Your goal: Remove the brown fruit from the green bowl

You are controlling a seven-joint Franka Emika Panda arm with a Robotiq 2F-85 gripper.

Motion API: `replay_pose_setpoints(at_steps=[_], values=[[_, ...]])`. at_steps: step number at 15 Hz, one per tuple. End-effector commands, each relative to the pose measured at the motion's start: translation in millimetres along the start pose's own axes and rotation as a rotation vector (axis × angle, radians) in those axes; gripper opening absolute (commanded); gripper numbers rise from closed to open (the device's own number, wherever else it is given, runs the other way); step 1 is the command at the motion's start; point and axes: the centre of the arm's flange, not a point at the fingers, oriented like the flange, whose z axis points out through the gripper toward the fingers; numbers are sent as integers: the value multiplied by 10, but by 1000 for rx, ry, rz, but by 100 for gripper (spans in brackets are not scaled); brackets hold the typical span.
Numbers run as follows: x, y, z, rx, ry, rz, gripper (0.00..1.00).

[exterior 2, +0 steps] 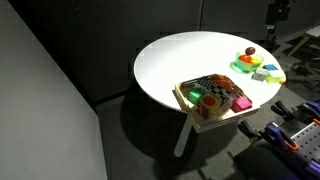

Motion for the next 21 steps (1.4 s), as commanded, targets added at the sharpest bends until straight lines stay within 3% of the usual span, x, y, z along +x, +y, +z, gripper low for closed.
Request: replay_pose_setpoints(at_steps=[1,6,14,21], values=[[0,1,-5,0,1,0,100],[-1,2,-9,0,2,1,100],[146,277,248,65,20,-10,100],[420,491,652,92,201,-32,100]])
